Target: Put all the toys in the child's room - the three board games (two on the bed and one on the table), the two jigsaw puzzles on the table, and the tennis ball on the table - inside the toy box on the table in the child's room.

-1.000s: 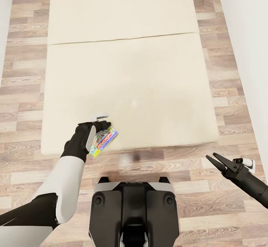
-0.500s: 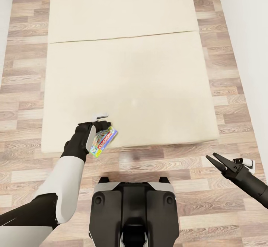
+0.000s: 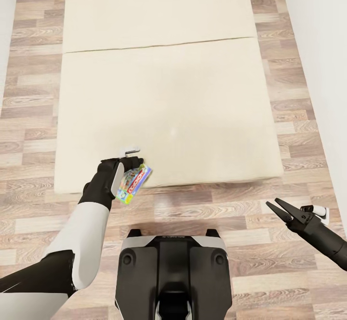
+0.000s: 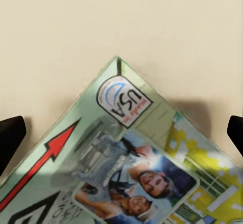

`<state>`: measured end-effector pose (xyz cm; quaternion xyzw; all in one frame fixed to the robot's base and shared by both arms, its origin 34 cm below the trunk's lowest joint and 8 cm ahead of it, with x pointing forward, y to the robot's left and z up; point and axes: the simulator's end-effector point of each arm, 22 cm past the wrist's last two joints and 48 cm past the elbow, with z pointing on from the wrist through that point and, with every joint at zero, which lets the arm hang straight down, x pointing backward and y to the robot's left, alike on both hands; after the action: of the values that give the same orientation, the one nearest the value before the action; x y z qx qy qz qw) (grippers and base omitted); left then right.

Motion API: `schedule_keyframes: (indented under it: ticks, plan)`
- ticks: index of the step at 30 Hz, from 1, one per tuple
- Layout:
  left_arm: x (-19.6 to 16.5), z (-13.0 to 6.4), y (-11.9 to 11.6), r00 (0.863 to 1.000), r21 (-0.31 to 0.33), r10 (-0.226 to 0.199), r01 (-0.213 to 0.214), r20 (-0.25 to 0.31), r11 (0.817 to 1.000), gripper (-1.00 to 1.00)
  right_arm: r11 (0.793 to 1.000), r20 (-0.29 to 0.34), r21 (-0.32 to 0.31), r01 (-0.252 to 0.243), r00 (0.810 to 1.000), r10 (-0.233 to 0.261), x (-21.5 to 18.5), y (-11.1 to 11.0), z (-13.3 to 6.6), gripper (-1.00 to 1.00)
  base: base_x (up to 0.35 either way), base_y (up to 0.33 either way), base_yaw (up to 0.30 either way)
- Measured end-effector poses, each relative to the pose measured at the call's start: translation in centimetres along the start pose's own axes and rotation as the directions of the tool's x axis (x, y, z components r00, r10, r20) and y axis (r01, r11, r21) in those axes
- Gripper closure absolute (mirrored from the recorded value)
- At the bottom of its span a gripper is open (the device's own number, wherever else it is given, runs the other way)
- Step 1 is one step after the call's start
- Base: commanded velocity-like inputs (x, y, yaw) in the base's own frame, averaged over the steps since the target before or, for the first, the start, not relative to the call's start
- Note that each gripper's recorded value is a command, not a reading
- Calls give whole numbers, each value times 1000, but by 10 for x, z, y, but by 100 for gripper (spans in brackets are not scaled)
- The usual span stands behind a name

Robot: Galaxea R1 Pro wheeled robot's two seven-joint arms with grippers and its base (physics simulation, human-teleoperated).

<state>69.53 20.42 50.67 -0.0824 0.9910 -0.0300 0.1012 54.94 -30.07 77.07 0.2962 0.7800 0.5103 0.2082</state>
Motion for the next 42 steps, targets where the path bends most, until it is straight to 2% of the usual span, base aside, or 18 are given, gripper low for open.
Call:
schedule_keyframes:
  ticks: [42]
  plan:
    - [-4, -1, 1, 1000, -2, 0, 0, 9, 1000, -100, 1000, 1, 5, 0, 1000, 0, 0, -2, -1, -100, -10, 0, 0]
